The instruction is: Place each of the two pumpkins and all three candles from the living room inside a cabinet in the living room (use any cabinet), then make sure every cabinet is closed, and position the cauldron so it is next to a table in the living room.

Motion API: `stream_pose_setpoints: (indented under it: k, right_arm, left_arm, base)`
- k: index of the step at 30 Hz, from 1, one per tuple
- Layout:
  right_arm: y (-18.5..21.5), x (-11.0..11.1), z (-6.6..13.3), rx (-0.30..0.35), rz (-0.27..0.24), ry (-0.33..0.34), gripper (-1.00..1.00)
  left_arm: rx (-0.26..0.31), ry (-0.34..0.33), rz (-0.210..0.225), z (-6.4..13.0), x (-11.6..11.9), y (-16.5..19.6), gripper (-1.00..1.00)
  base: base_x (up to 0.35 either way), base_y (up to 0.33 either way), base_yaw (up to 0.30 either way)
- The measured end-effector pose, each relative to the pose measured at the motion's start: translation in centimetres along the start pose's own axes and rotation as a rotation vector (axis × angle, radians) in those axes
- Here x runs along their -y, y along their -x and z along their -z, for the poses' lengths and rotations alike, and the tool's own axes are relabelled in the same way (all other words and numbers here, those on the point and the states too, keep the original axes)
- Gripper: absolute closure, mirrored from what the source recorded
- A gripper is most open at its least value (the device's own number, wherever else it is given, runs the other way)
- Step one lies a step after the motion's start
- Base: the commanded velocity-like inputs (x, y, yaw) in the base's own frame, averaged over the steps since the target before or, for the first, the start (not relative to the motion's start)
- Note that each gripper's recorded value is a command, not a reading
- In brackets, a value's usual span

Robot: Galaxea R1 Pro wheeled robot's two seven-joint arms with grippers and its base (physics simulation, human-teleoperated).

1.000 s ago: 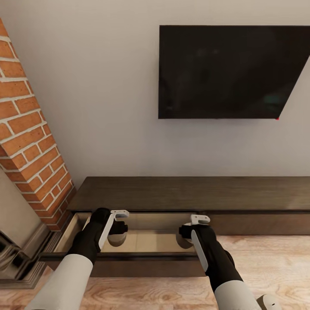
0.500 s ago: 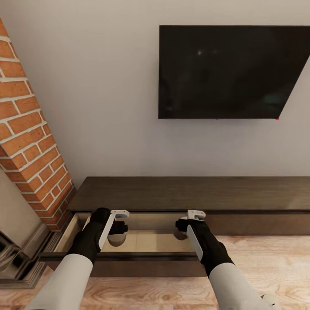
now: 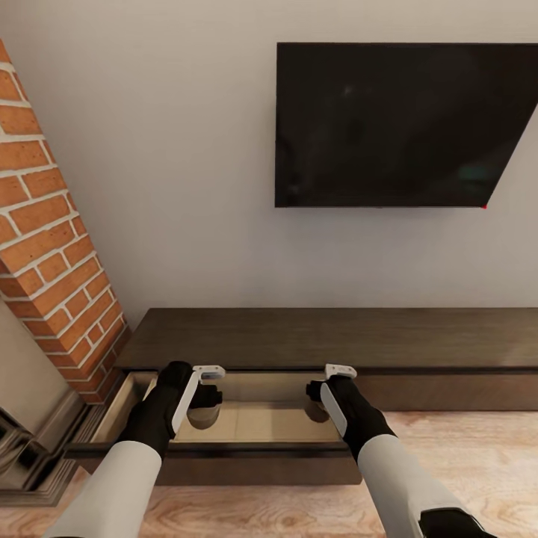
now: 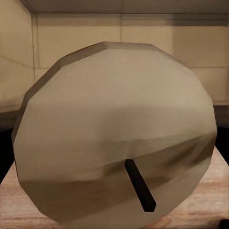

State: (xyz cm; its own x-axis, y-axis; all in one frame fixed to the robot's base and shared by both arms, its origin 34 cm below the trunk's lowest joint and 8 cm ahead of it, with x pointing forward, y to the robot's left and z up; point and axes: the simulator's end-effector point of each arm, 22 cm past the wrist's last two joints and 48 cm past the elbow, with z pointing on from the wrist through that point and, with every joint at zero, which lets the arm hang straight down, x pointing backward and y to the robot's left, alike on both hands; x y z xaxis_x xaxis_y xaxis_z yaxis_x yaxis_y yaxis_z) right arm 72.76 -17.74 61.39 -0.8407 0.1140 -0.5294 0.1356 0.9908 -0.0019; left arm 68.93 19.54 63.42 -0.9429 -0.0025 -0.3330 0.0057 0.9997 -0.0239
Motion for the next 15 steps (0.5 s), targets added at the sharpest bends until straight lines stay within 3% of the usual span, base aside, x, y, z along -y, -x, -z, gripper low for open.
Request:
stream_pose_setpoints:
  k: [15]
  right_arm:
    - [-0.43, 0.04, -0.13, -0.011, 0.002, -0.003, 1.0]
  left_arm:
    - [0.0, 0.0, 0.0, -0.01, 0.01, -0.02, 1.0]
  base:
    - [0.067, 0.0, 0.0]
